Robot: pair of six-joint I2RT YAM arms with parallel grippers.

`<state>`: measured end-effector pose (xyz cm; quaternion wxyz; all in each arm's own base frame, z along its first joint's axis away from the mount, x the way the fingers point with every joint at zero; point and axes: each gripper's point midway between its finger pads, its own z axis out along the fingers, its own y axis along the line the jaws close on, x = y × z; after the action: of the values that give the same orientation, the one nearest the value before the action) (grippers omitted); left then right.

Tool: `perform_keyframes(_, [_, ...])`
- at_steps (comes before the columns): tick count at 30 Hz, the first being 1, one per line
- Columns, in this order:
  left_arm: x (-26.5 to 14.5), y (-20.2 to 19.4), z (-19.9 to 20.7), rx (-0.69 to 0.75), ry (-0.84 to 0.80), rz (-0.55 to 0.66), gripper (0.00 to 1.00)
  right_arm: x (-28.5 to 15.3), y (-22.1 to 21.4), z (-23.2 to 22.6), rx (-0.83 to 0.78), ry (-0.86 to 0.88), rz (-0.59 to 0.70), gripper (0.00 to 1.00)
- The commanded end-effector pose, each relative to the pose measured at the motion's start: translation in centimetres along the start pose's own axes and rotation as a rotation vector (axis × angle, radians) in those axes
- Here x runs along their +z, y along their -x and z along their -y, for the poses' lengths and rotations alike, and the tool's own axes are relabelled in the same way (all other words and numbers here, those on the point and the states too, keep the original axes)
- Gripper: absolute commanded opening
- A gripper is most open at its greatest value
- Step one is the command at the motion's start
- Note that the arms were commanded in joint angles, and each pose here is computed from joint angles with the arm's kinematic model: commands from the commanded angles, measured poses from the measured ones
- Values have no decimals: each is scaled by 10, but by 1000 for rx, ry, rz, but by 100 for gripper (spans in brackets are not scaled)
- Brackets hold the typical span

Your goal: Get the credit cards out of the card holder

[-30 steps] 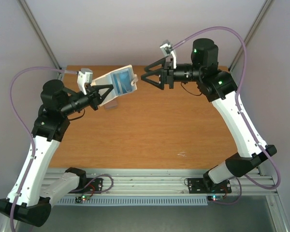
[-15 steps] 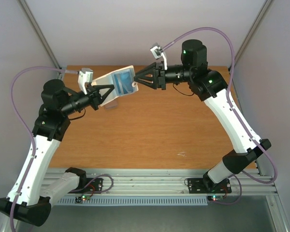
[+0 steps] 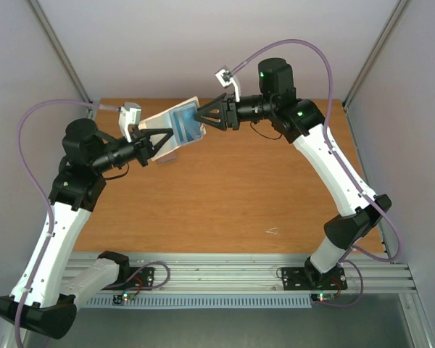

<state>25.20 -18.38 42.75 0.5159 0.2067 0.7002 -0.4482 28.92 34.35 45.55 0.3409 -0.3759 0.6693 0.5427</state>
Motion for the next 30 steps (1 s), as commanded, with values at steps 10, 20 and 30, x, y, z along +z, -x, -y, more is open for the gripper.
perform_keyframes(10, [0, 12, 6, 28, -23, 52, 0, 0, -14, -66, -87, 272, -66, 26])
perform_keyframes(20, [3, 12, 3, 8, -28, 51, 0, 20, -26, -52, -190, -12, -61, 39])
perform_keyframes(30, [1, 16, 16, 13, -89, 69, 0, 9, -23, -8, -199, -299, -38, 28])
